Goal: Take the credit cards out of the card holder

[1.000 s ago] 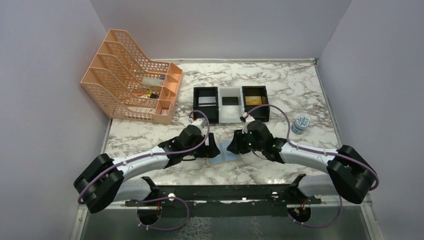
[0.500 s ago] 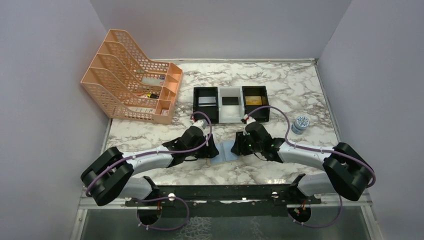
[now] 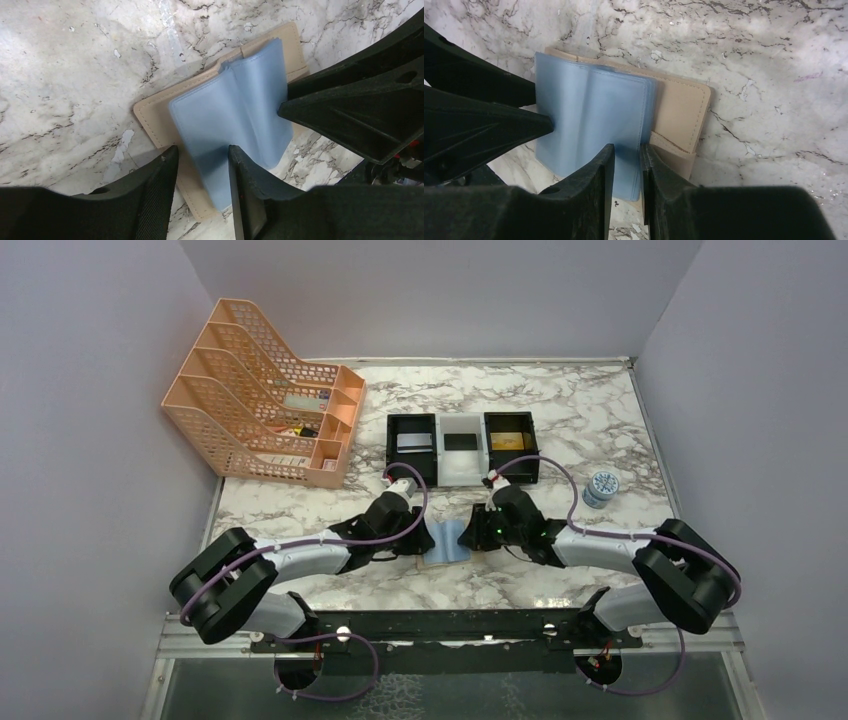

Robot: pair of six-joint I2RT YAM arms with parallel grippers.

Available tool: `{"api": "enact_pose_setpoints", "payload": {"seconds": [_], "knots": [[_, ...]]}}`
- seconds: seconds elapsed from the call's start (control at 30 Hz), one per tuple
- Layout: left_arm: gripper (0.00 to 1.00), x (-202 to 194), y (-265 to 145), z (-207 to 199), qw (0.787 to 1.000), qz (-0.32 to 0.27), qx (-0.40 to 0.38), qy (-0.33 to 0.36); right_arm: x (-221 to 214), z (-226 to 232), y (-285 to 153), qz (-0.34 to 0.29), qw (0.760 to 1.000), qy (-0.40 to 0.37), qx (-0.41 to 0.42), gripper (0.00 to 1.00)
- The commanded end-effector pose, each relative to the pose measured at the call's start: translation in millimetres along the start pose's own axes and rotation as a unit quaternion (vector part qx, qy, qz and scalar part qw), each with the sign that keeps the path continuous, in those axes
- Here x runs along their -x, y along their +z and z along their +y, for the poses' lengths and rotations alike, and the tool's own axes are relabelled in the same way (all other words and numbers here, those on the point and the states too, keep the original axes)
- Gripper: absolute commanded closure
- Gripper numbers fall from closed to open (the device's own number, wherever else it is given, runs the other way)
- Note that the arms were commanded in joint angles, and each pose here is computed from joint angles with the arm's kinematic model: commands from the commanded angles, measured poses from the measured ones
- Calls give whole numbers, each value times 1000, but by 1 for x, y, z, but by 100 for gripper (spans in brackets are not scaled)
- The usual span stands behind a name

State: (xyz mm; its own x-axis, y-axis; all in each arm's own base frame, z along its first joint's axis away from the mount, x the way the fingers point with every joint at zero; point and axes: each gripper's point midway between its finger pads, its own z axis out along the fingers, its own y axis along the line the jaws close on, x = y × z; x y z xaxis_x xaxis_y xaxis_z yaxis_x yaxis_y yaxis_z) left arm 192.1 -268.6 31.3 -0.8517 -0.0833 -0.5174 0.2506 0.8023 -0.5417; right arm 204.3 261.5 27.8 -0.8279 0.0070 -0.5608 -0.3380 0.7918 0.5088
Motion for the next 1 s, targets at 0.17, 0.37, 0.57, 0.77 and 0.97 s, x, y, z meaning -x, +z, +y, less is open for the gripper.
{"api": "enact_pose_setpoints", "payload": {"seconds": [0.17,0.37,0.57,0.77,0.97], "knots": [[73,6,-4,-16,999,-16,-31,-7,-24,-3,2,32,999,28,4,85],[76,10,-10,-28,998,-22,-59,7,-20,2,1,27,999,27,17,84],[77,9,-3,-25,999,-11,-46,9,-17,4,1,26,999,25,16,83],[80,11,-12,5,999,-19,34,21,8,17,-19,-15,1000,-4,27,77],[49,29,-38,24,993,-59,97,43,39,-6,-44,-81,995,-30,-58,63]]}}
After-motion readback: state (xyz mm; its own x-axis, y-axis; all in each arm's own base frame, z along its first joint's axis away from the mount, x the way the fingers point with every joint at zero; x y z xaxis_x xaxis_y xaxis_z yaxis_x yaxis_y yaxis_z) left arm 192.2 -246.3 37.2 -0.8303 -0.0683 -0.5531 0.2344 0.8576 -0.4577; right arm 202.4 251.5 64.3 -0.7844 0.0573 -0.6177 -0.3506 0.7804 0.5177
